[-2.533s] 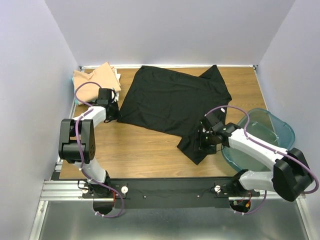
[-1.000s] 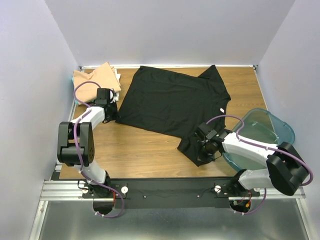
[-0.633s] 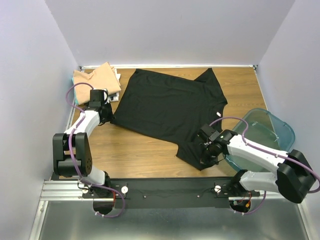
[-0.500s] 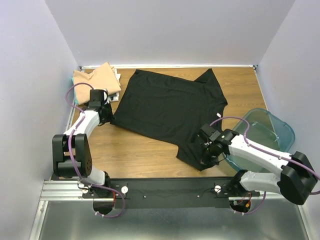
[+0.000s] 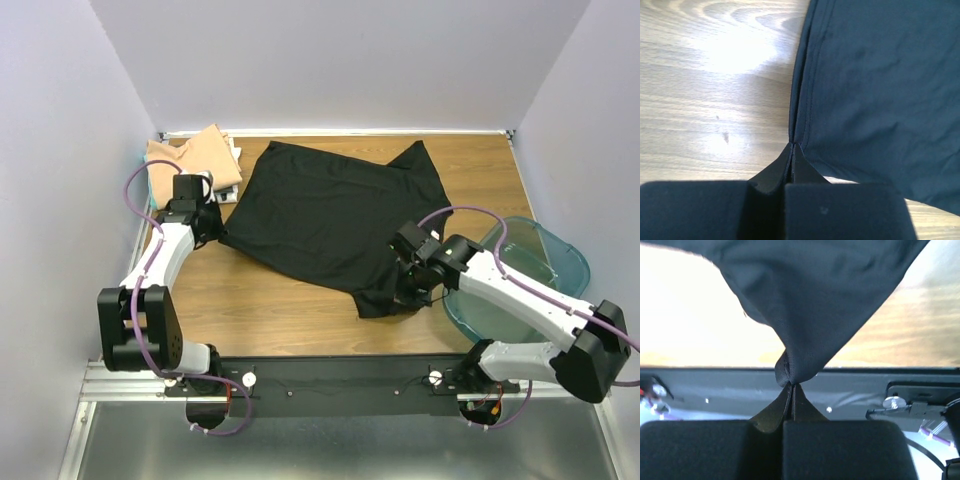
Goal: Fold and stack the t-shirts
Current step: Fold the tshirt
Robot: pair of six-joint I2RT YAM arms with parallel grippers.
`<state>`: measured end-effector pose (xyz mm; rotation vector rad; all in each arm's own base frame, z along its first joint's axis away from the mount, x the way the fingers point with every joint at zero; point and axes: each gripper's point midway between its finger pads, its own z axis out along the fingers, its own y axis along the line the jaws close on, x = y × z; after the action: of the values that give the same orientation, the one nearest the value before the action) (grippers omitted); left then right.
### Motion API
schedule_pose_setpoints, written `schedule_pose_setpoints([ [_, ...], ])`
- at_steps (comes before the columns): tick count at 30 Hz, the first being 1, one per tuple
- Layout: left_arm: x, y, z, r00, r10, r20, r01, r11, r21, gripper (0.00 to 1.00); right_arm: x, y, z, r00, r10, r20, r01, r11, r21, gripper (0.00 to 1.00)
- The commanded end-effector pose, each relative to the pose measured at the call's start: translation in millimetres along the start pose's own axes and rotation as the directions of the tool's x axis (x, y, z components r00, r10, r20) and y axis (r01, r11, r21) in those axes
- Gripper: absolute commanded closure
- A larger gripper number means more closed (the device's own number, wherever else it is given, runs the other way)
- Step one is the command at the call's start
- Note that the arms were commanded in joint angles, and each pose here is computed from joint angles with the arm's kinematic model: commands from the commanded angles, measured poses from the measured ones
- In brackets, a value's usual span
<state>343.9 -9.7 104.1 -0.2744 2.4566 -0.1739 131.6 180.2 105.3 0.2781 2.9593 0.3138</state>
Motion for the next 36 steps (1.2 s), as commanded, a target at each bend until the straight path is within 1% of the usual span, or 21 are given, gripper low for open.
schedule_pose_setpoints([
  [1, -14.5, -11.3, 4.2, 1.0, -0.007, 0.007, 0.006, 0.999, 0.054, 1.0, -26.6, -7.3, 2.8, 0.995, -0.023, 0.097, 0.011, 0.993, 0.12, 1.0],
  [2, -18.7, -12.0, 5.3, 1.0, -0.008, 0.013, 0.008, 0.998, 0.06, 1.0, -36.2, -5.1, 0.7, 0.991, -0.032, 0.131, 0.014, 0.991, 0.133, 1.0],
  [5, -30.0, -18.9, 11.5, 1.0, -0.001, 0.018, 0.0, 0.996, 0.088, 1.0, -51.8, -7.4, 7.9, 0.987, -0.049, 0.152, 0.018, 0.981, 0.196, 1.0],
  [7, -36.1, -23.1, 17.6, 1.0, 0.001, 0.017, -0.003, 0.994, 0.108, 1.0, -69.6, -10.9, 9.7, 0.981, -0.055, 0.187, 0.01, 0.972, 0.233, 1.0],
  [15, -47.0, -33.1, 36.6, 1.0, 0.001, 0.008, -0.002, 0.988, 0.157, 1.0, -137.9, -15.5, 10.0, 0.958, -0.058, 0.279, -0.006, 0.975, 0.224, 1.0],
  [19, -54.1, -37.7, 43.8, 1.0, -0.004, 0.012, 0.002, 0.984, 0.178, 1.0, -164.6, -17.0, 15.2, 0.956, -0.089, 0.279, 0.015, 0.967, 0.255, 1.0],
  [20, -61.2, -39.4, 43.2, 1.0, -0.004, 0.026, -0.001, 0.983, 0.185, 1.0, -174.3, -16.5, 12.1, 0.951, -0.086, 0.296, 0.009, 0.967, 0.253, 0.99],
  [24, -75.1, -42.7, 49.9, 0.999, -0.006, 0.039, -0.002, 0.981, 0.192, 1.0, -195.4, -24.3, 10.9, 0.948, -0.108, 0.301, 0.02, 0.96, 0.281, 1.0],
  [25, -74.6, -42.4, 55.2, 1.0, -0.006, 0.028, 0.001, 0.981, 0.192, 1.0, -198.9, -26.2, 10.0, 0.947, -0.107, 0.302, 0.018, 0.959, 0.282, 1.0],
  [26, -82.6, -44.7, 54.8, 0.999, -0.006, 0.042, -0.002, 0.98, 0.198, 1.0, -204.0, -31.5, 9.2, 0.948, -0.107, 0.301, 0.016, 0.957, 0.29, 0.99],
  [32, -100.1, -51.7, 64.0, 0.999, -0.015, 0.051, 0.003, 0.975, 0.222, 1.0, -230.9, -44.8, -1.3, 0.94, -0.097, 0.328, -0.005, 0.955, 0.297, 0.99],
  [36, -108.0, -56.4, 70.9, 0.998, -0.018, 0.052, 0.005, 0.971, 0.239, 1.0, -248.3, -47.8, -2.1, 0.935, -0.122, 0.334, 0.01, 0.948, 0.318, 1.0],
])
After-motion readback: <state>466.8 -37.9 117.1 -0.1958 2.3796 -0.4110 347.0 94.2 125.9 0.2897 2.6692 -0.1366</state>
